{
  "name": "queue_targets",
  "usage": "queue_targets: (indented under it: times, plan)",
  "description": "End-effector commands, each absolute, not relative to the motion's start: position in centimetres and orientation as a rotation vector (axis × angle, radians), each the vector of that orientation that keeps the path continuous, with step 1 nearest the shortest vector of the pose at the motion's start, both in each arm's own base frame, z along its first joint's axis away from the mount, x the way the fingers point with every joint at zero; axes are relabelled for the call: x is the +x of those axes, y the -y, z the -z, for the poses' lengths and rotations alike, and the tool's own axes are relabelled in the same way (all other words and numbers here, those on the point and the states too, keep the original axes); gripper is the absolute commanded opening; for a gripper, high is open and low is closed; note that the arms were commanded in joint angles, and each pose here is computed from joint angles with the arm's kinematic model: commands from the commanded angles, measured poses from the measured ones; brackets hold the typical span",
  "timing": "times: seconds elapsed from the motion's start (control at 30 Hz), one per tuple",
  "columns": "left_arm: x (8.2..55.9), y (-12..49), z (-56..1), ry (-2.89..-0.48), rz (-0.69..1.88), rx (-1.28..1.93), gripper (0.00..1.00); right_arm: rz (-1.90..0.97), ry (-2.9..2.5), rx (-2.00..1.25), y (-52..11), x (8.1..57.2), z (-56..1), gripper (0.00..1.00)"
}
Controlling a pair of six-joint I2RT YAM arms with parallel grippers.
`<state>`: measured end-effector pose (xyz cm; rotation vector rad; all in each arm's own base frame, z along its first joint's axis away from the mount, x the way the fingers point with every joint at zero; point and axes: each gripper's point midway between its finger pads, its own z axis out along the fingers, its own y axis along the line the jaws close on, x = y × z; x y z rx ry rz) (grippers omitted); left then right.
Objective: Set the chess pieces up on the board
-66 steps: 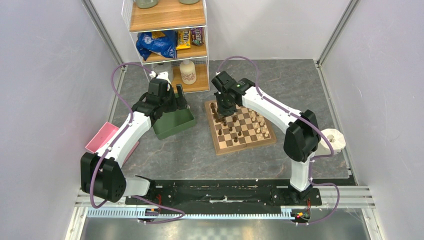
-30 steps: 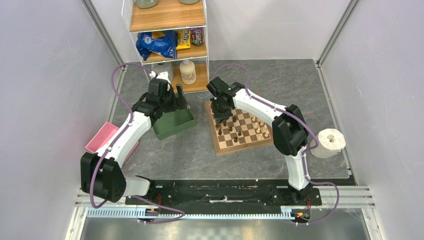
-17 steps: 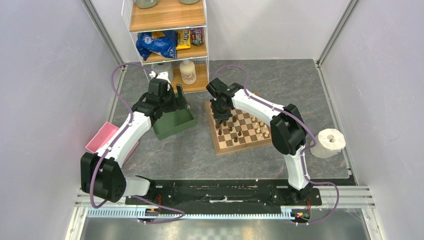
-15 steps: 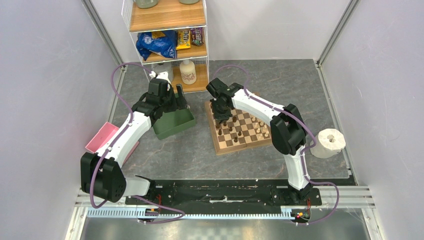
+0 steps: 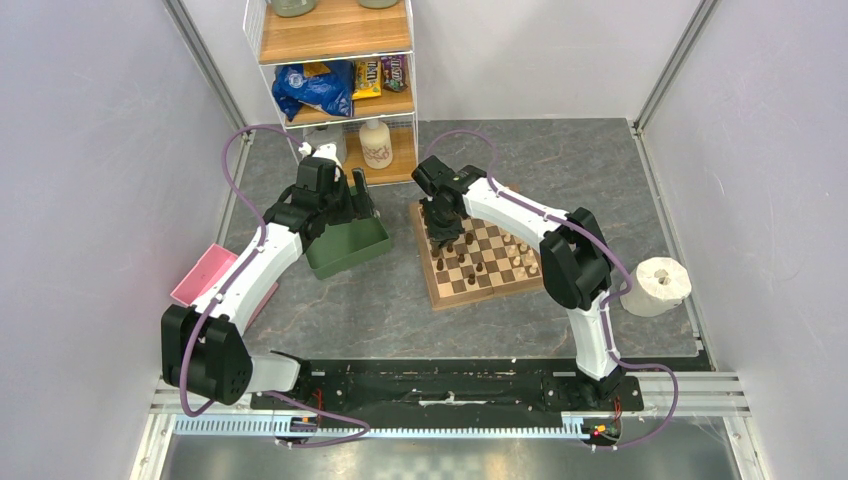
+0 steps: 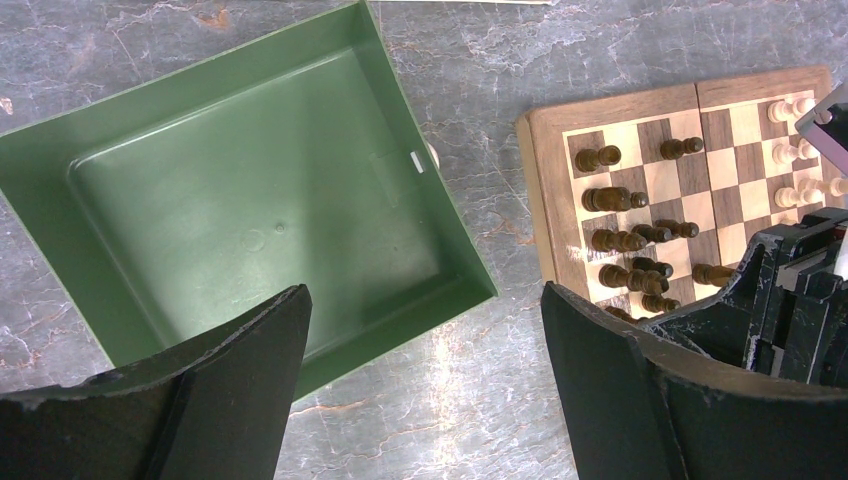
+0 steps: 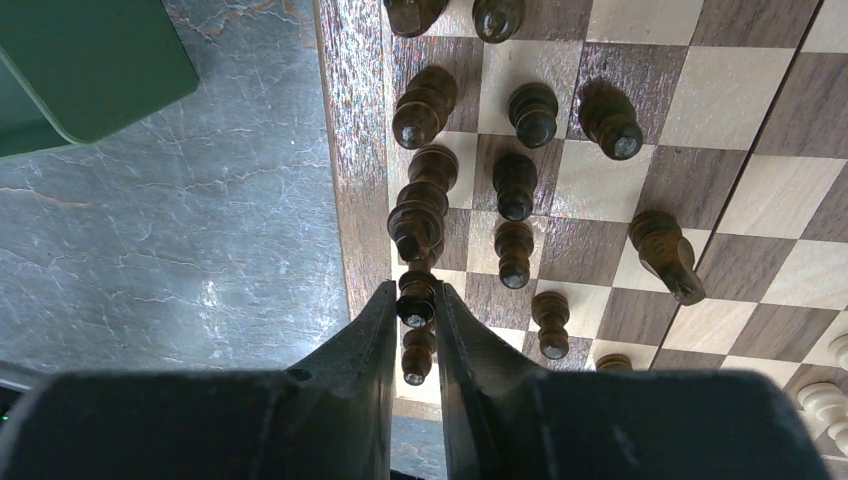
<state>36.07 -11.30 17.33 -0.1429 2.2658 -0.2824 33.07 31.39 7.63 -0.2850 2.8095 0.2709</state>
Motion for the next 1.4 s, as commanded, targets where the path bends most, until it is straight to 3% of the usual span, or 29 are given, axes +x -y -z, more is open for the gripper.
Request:
queue_targets:
  times: [0.0,0.5,0.7,1.27,1.37]
  plan:
    - [36.7,11.4,-18.0,-2.232,0.303,-0.169,0.92,-0.260,-2.795,-0.315,-31.6,33.3,-8.2,0.28]
    - [36.7,11.4,-18.2,-2.226,0.306,-0.169,0.92,-0.211,-2.632,-0.230,-28.7,35.0,-14.4,0.50]
    - [36.7,11.6,-18.3,-2.224,0.317,-0.168,0.92,-0.146,-2.674,-0.071,-24.3,36.6,-12.5,0.50]
    - [36.6,11.3,-18.2,-2.225,0.297,-0.170,0.92,-0.089,-2.771,-0.134,-23.8,36.9,-7.6,0.49]
    - [36.7,11.3,-18.2,-2.226,0.298,-0.170,0.92,-0.074,-2.784,-0.142,-23.7,36.8,-6.8,0.46]
